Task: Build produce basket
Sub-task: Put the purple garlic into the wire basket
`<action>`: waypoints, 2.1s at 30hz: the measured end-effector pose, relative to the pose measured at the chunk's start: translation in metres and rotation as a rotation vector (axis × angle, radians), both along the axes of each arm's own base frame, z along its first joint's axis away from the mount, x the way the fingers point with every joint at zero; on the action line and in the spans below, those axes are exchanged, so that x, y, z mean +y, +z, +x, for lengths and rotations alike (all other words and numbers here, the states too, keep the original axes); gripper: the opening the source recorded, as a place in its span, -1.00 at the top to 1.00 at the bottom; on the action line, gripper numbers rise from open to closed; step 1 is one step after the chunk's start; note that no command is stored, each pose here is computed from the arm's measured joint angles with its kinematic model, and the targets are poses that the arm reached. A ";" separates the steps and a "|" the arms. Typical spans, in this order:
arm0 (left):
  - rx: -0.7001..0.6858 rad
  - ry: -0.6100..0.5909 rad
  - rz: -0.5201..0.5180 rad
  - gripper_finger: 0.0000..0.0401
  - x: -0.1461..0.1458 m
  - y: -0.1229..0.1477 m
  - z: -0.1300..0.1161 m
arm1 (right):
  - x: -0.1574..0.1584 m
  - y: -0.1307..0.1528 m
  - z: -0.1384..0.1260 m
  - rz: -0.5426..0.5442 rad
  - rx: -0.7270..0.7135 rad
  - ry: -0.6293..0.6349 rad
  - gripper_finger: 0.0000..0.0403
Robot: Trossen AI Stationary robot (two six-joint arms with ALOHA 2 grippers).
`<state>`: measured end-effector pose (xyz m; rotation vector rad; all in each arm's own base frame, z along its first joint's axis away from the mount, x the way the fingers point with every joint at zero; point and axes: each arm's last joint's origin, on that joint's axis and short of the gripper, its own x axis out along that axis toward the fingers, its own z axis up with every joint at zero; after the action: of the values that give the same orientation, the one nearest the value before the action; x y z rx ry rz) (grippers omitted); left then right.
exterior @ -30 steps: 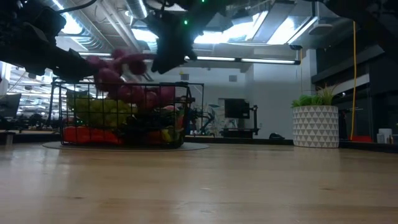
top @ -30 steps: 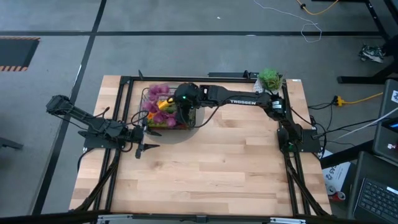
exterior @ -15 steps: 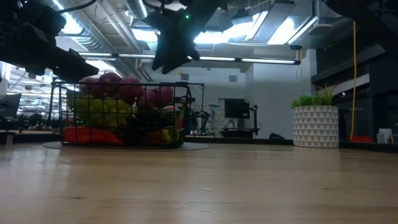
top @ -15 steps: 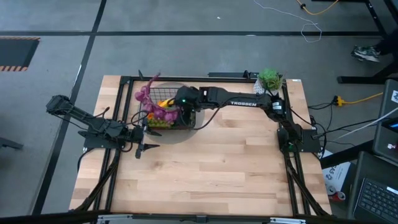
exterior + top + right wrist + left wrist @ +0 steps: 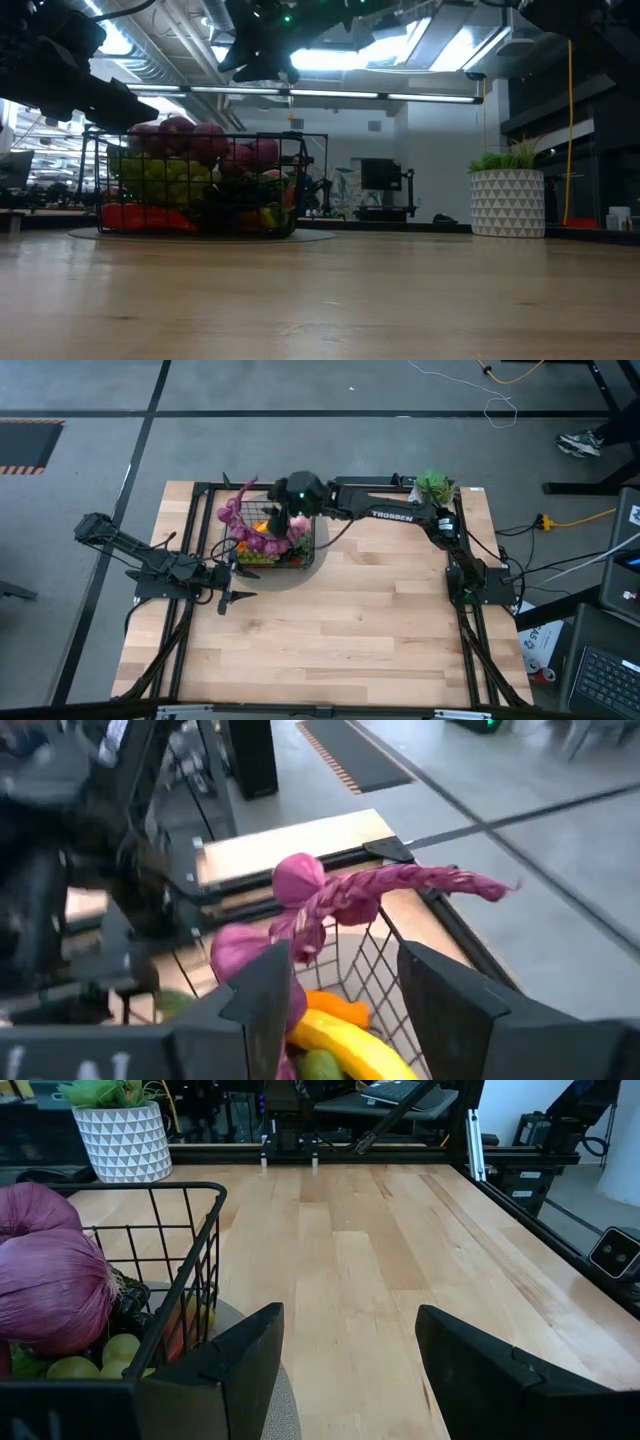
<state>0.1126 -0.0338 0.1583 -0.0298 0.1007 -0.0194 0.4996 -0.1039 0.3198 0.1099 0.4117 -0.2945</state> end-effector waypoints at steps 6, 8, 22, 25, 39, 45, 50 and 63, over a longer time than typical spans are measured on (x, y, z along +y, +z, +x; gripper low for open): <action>0.000 0.000 0.000 -0.12 0.000 0.000 0.000 | -0.029 0.002 -0.006 0.090 -0.044 -0.004 0.08; -0.001 0.000 0.000 -0.12 0.000 0.000 0.000 | -0.036 0.004 -0.007 0.125 -0.081 0.010 0.08; 0.000 0.000 0.000 -0.12 0.000 0.000 0.000 | -0.019 0.010 -0.047 0.443 0.226 0.202 0.16; 0.000 0.000 0.000 -0.12 0.000 0.000 0.000 | -0.011 0.014 -0.065 0.410 0.364 0.187 0.20; 0.000 0.000 0.000 -0.12 0.000 0.000 0.000 | 0.031 -0.010 -0.126 0.417 1.044 0.267 0.22; 0.000 0.000 0.000 -0.12 0.000 0.000 0.000 | 0.062 -0.027 -0.169 0.441 1.158 0.332 0.22; 0.000 -0.001 0.000 -0.12 0.000 0.000 0.000 | 0.084 -0.044 -0.224 0.469 1.067 0.278 0.22; 0.000 0.000 0.000 -0.12 0.000 0.000 0.000 | 0.132 -0.103 -0.338 0.538 0.292 0.066 0.22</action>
<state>0.1126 -0.0338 0.1583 -0.0299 0.1003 -0.0195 0.1612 0.0276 0.2172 0.5834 0.7767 -0.1276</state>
